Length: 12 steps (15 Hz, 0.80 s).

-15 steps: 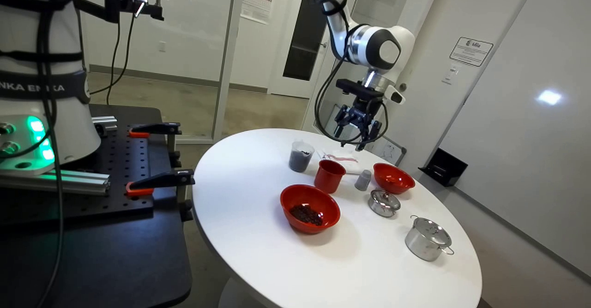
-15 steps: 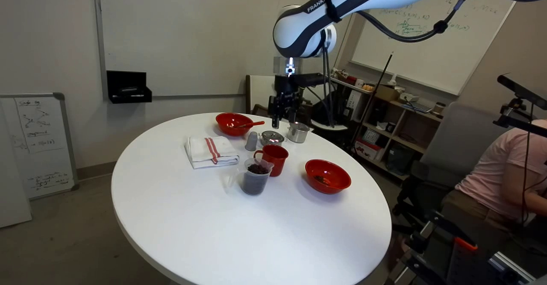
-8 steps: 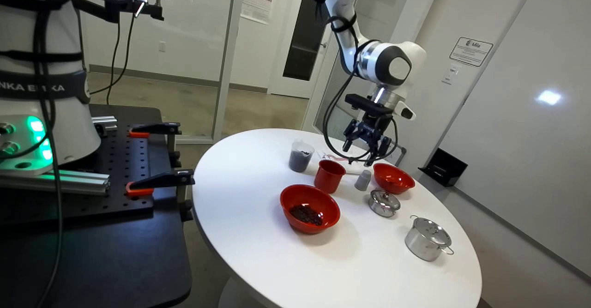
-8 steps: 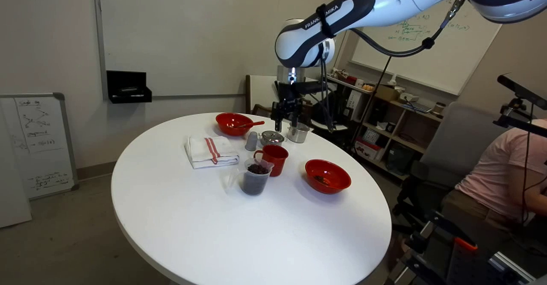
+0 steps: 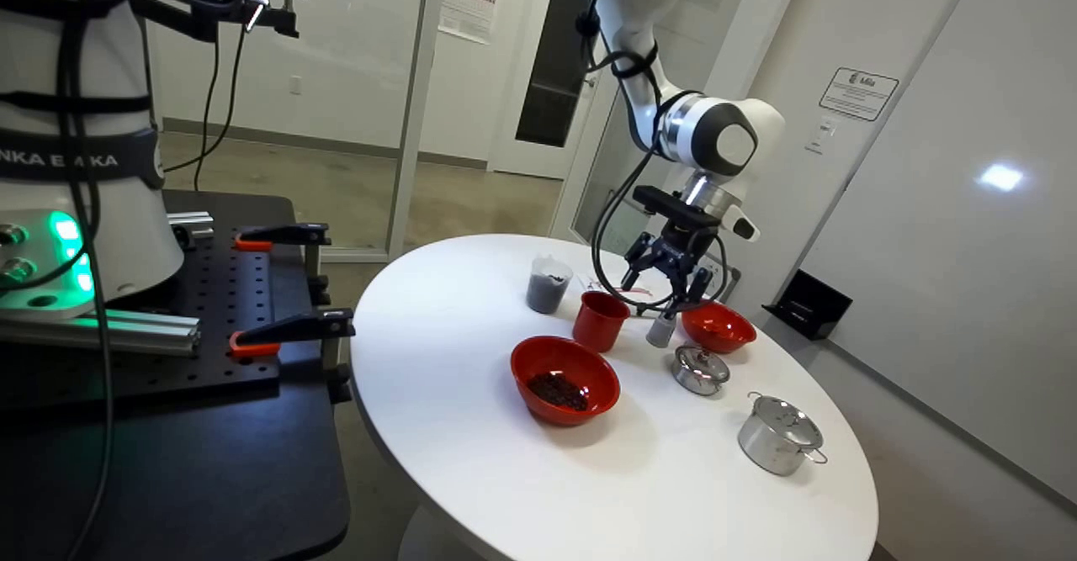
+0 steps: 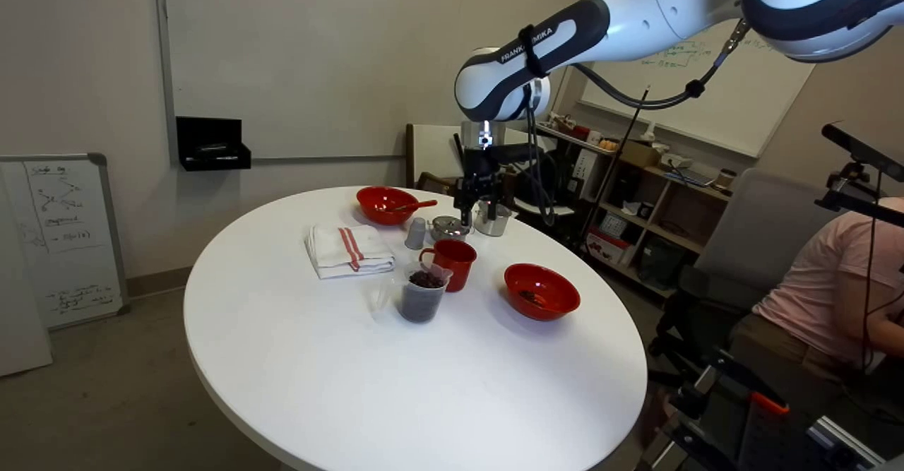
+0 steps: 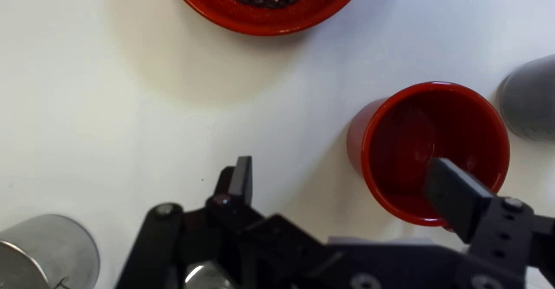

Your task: Move the red cup from left to right.

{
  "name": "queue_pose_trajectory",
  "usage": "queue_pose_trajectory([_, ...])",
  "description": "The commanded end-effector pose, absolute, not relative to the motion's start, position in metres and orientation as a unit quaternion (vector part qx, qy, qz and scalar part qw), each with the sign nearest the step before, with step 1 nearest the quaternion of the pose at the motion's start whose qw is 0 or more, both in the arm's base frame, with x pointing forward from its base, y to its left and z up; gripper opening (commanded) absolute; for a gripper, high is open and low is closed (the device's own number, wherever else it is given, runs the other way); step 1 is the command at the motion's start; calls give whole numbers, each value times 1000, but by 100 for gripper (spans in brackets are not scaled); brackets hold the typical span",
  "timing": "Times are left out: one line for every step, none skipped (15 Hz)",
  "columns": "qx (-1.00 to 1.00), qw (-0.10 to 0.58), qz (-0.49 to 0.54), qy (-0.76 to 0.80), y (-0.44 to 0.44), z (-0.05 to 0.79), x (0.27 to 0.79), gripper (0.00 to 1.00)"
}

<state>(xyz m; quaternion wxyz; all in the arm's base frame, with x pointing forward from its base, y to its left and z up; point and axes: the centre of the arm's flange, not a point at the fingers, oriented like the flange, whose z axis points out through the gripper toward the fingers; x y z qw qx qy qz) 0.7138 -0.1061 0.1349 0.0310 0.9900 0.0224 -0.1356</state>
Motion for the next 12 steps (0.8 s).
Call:
queue_pose_trajectory([986,5,-161,43,-108,133,730,100])
queue_pose_trajectory([984,4,-172,46,-87,112,725,100])
queue_pose_trajectory([984,8,-173,49,-83,110,730,100])
queue_pose_trajectory([983,9,-176,51,-77,104,733,100])
queue_pose_trajectory([982,11,-178,56,-71,99,735,99])
queue_pose_trajectory([982,13,-181,62,-64,94,736,100])
queue_pose_trajectory([981,14,-183,66,-58,90,736,100])
queue_pose_trajectory([980,14,-185,68,-54,85,737,100])
queue_pose_trajectory([980,14,-187,70,-50,80,737,100])
queue_pose_trajectory([979,15,-188,72,-47,77,736,81])
queue_pose_trajectory([979,14,-189,73,-45,74,735,74])
queue_pose_trajectory([979,13,-188,73,-44,72,734,68])
